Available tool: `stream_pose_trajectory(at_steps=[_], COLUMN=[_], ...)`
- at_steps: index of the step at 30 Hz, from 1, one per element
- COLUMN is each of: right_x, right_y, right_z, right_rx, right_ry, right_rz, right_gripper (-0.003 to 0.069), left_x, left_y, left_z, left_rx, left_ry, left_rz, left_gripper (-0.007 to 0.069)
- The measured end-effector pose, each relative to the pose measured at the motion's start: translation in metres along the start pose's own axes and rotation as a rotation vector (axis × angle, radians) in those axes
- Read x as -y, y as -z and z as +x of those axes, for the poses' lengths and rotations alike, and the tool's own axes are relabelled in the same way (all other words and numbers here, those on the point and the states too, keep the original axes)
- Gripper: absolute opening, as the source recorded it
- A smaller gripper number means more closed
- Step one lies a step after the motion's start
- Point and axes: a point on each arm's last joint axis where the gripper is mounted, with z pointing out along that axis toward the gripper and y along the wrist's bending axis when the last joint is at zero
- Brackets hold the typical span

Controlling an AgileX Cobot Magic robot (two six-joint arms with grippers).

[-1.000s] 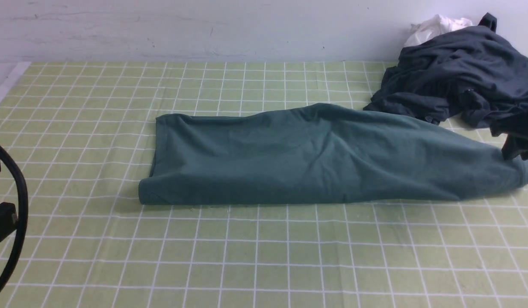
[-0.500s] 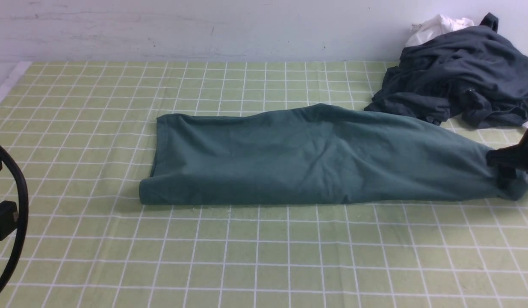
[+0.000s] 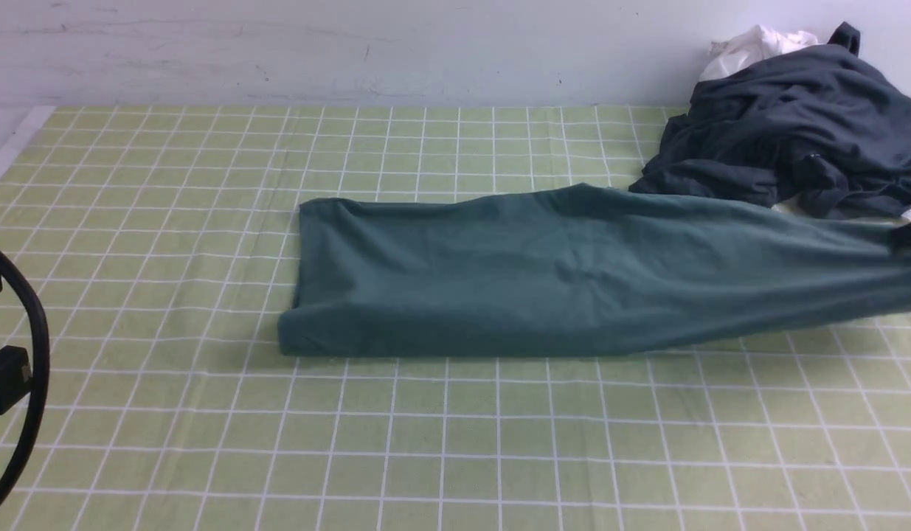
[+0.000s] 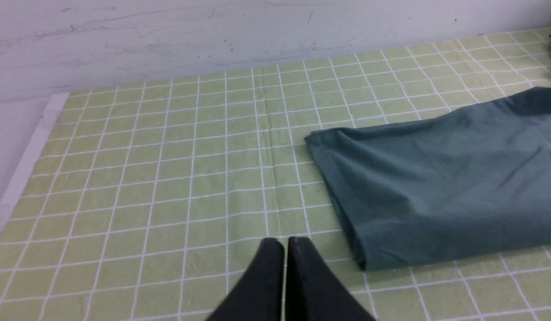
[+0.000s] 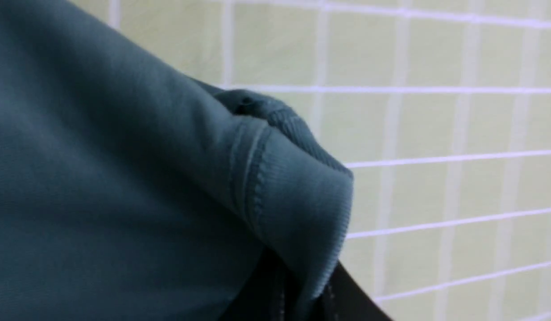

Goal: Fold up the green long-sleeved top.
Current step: Use the right arm to drag the right edge of the fabric to the left and folds it over the left edge

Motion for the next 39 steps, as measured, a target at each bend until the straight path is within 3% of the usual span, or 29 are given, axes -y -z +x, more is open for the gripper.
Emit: stream_pose_trajectory(at_steps=[4,6,9,11,12,16,17,18,22,24,27,28,30,33,39], right_x=[0.030,0.034,0.023,-0.002,-0.010,-0.086,-0.090,-0.121,-0.199,-0.223,-0.290,-0.290,-0.321,-0.334,-0.331], right_y=[0.062,0.083,0.134,0.159,0.164,0.193,0.195,0.201,0.202,0.197,0.172,0.172,0.154,0.149,0.158], right_z=[-0.020,-0.025,-0.037,-0.045,-0.047,-0.056,-0.056,-0.059,-0.062,-0.060,-0.051,-0.051,-0.045,-0.044,-0.048], right_rx=[0.114,0.146,0.228,0.280,0.291,0.344,0.350,0.371,0.394,0.384,0.317,0.320,0.302,0.310,0.382], right_ry=[-0.073,-0.126,-0.210,-0.183,-0.168,-0.050,-0.047,-0.007,0.083,0.104,0.156,0.155,0.181,0.157,0.158], right_rz=[0.057,0.018,-0.168,-0.339,-0.371,-0.654,-0.672,-0.751,-0.916,-0.950,-1.012,-1.013,-1.016,-1.037,-1.050], right_gripper=[0.0023,0.0023,0.0023,0.0023,0.0023,0.0023,0.0023,0.0023,0.0023,0.0023,0.0030,0.0031,0.0074,0.0163,0.0319], left_x=[0.000,0.000,0.000,0.000,0.000,0.000,0.000,0.000,0.000,0.000,0.000,0.000,0.000,0.000,0.000], left_y=[0.000,0.000,0.000,0.000,0.000,0.000,0.000,0.000,0.000,0.000,0.000,0.000,0.000,0.000,0.000], left_z=[0.000,0.000,0.000,0.000,0.000,-0.001,-0.001,-0.001,-0.001,-0.001,-0.001,-0.001,-0.001,-0.001,-0.001], left_rx=[0.000,0.000,0.001,0.003,0.004,0.007,0.007,0.007,0.007,0.007,0.007,0.007,0.007,0.007,0.007], left_ry=[0.000,0.000,0.000,0.000,0.000,0.001,0.001,0.002,0.002,0.003,0.003,0.003,0.003,0.003,0.003], left_rz=[0.000,0.000,0.000,0.000,0.000,0.001,0.001,0.001,0.001,0.001,0.001,0.001,0.001,0.001,0.001], left_gripper=[0.0000,0.0000,0.0000,0.0000,0.0000,0.0000,0.0000,0.0000,0.0000,0.0000,0.0000,0.0000,0.0000,0.0000,0.0000])
